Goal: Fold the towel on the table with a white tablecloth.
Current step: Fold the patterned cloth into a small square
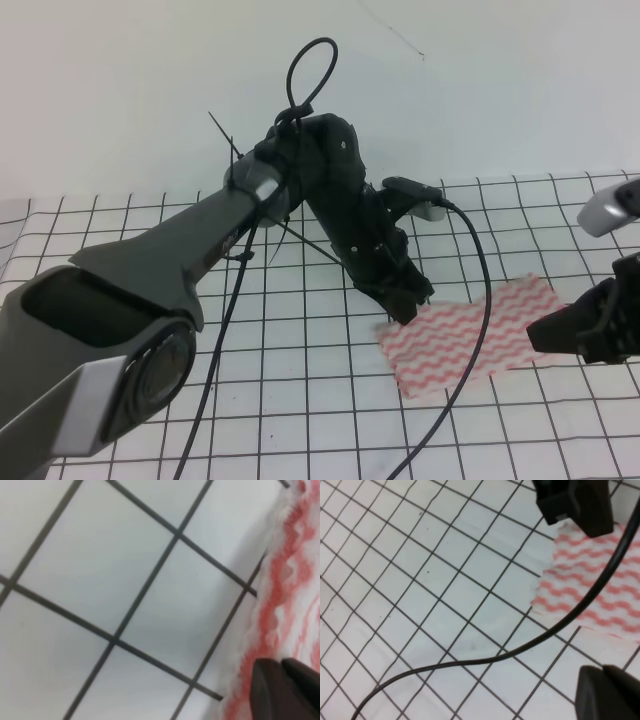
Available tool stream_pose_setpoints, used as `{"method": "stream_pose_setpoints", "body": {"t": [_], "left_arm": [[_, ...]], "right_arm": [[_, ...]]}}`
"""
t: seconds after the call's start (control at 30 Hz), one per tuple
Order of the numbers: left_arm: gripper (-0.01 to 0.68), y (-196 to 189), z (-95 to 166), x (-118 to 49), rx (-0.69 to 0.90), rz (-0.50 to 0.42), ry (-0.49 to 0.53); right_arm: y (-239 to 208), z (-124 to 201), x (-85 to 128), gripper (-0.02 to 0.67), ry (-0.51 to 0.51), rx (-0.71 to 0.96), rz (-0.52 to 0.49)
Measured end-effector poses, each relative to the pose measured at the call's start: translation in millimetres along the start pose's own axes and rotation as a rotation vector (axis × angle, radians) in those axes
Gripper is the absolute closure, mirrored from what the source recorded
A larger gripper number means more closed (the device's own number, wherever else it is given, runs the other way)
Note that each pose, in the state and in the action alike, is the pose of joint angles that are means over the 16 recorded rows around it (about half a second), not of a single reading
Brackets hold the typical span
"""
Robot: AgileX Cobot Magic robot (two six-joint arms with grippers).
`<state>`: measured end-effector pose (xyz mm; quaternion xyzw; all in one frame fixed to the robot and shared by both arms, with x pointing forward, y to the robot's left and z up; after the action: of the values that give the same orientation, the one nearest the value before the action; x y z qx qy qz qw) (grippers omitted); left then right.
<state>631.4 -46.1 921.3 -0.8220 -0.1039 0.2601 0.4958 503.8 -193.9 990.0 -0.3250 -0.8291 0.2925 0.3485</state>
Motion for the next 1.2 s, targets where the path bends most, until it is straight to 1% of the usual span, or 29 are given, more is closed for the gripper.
{"method": "stream_pose_setpoints", "body": {"t": [0.13, 0.23, 0.33, 0.67, 0.8, 0.9, 1.0, 1.2], "left_arm": [[0.669, 0.0, 0.2, 0.6, 0.001, -0.004, 0.007], [0.650, 0.0, 0.0, 0.8, 0.000, -0.006, 0.010], [0.611, -0.1, -0.6, 0.9, -0.005, -0.007, 0.009], [0.449, -8.2, -4.4, -1.3, -0.025, -0.020, -0.002], [0.413, -19.0, -5.7, -1.9, -0.028, -0.048, -0.006], [0.414, -31.7, -5.5, -0.9, -0.027, -0.080, -0.012], [0.435, -48.4, -5.1, 1.0, -0.033, -0.112, -0.028], [0.520, -93.2, -6.1, 0.5, -0.094, -0.145, -0.083]], "right_arm": [[0.0, 0.8, 1.0, 0.639, -0.003, 0.006, -0.008], [0.0, 1.2, 1.6, 0.640, -0.005, 0.009, -0.012], [0.0, 1.6, 2.2, 0.640, -0.006, 0.012, -0.017], [0.0, 1.3, 1.6, 0.635, 0.004, 0.009, -0.012], [-0.2, -0.8, -2.2, 0.612, 0.030, -0.008, 0.014], [-1.4, -2.9, -9.3, 0.578, 0.073, -0.028, 0.058], [-4.2, -4.8, -20.7, 0.533, 0.130, -0.053, 0.120], [-10.4, -2.4, -53.6, 0.437, 0.287, -0.087, 0.238]]}}
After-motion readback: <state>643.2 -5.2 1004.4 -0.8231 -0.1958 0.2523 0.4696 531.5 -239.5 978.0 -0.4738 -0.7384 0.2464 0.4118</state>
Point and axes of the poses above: a point on each arm's last joint axis where the gripper is mounted, y pointing out along that axis toward the gripper, x along the wrist's bending axis when the last joint is at zero, z = x × y, the point moved 4 cm from there along y, pointing out along that axis toward the gripper, and after that the axes turned 5 degrees about y, right-handed, at the moved point
